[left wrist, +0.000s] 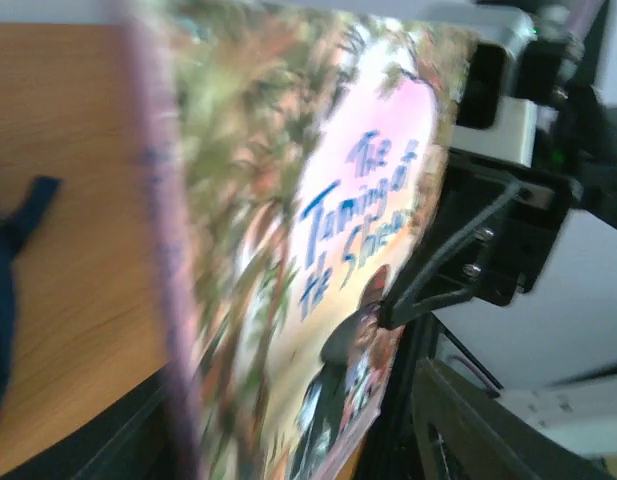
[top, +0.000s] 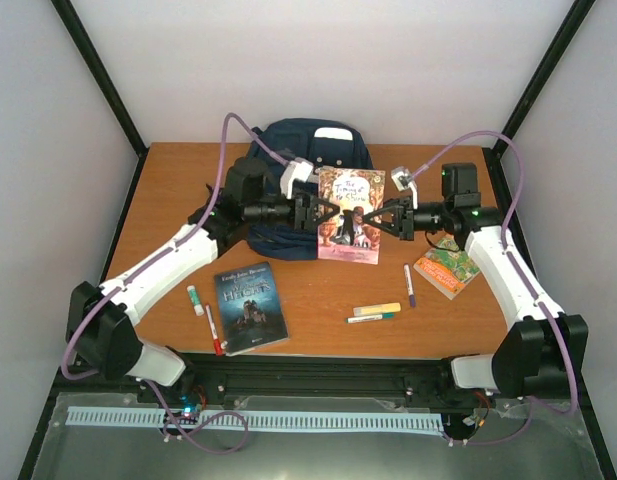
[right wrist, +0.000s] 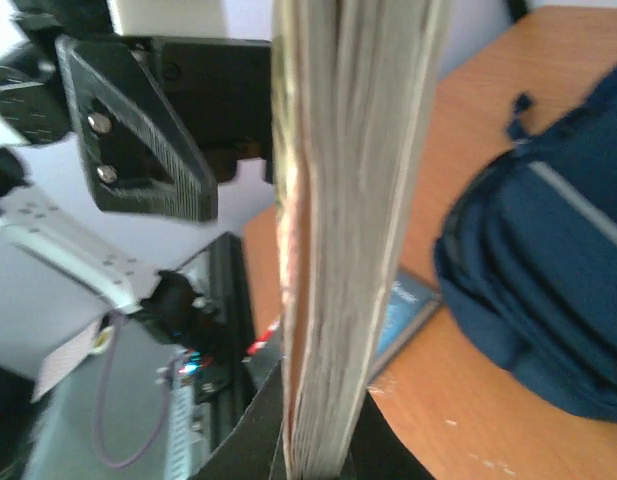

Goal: Pack the student bag
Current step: Pick up the book from the center of the board.

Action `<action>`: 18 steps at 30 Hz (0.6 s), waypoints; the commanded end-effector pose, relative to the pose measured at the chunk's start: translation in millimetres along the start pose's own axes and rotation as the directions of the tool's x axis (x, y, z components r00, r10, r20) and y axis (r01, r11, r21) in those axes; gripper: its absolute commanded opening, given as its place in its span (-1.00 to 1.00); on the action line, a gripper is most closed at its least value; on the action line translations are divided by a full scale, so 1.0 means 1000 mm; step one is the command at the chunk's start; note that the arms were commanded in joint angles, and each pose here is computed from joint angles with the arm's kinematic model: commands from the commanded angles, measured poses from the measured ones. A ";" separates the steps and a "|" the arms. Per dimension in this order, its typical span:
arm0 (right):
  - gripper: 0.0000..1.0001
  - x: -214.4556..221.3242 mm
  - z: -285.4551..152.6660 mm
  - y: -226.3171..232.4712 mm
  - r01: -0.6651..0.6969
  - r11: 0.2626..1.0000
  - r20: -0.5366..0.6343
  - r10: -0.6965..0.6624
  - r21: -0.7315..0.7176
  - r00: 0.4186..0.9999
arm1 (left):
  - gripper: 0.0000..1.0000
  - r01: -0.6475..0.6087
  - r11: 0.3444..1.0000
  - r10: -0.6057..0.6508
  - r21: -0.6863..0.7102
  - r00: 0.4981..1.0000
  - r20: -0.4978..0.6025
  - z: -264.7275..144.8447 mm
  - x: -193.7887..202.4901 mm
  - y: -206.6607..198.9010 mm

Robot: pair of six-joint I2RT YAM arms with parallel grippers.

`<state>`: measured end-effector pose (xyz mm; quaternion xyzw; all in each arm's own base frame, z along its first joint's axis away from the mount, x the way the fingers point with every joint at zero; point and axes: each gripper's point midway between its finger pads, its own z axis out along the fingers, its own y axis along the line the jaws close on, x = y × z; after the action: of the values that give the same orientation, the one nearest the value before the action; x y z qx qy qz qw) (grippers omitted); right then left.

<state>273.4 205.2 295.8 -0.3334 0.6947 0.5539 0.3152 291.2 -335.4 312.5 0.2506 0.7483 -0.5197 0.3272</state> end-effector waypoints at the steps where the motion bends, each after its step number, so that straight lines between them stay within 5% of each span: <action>1: -0.95 0.003 -0.016 -0.034 0.098 0.969 -0.007 -0.098 0.226 0.995 | 0.26 0.092 0.942 -0.065 -0.322 0.994 0.093 -0.027 -0.027 0.066; 5: -0.94 0.016 -0.031 -0.051 0.173 0.895 -0.017 -0.182 0.412 0.983 | 0.42 0.298 0.810 -0.217 -0.504 0.952 0.213 -0.068 -0.030 0.143; 9: -0.94 0.018 -0.038 -0.054 0.174 0.868 -0.015 -0.188 0.466 0.982 | 0.62 0.520 0.641 -0.397 -0.564 0.854 0.337 -0.104 -0.005 0.221; 14: -0.94 0.017 -0.041 -0.057 0.158 0.860 -0.013 -0.174 0.485 0.985 | 0.63 0.621 0.420 -0.432 -0.662 0.778 0.456 -0.139 0.025 0.294; 18: -0.94 0.017 -0.042 -0.054 0.164 0.858 -0.007 -0.184 0.486 0.983 | 0.60 0.649 0.343 -0.437 -0.679 0.750 0.497 -0.143 0.036 0.326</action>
<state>301.2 157.2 246.6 -0.2879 0.7843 0.3541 0.4202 455.3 -107.2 133.1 -0.2108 0.9019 -0.2421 0.2888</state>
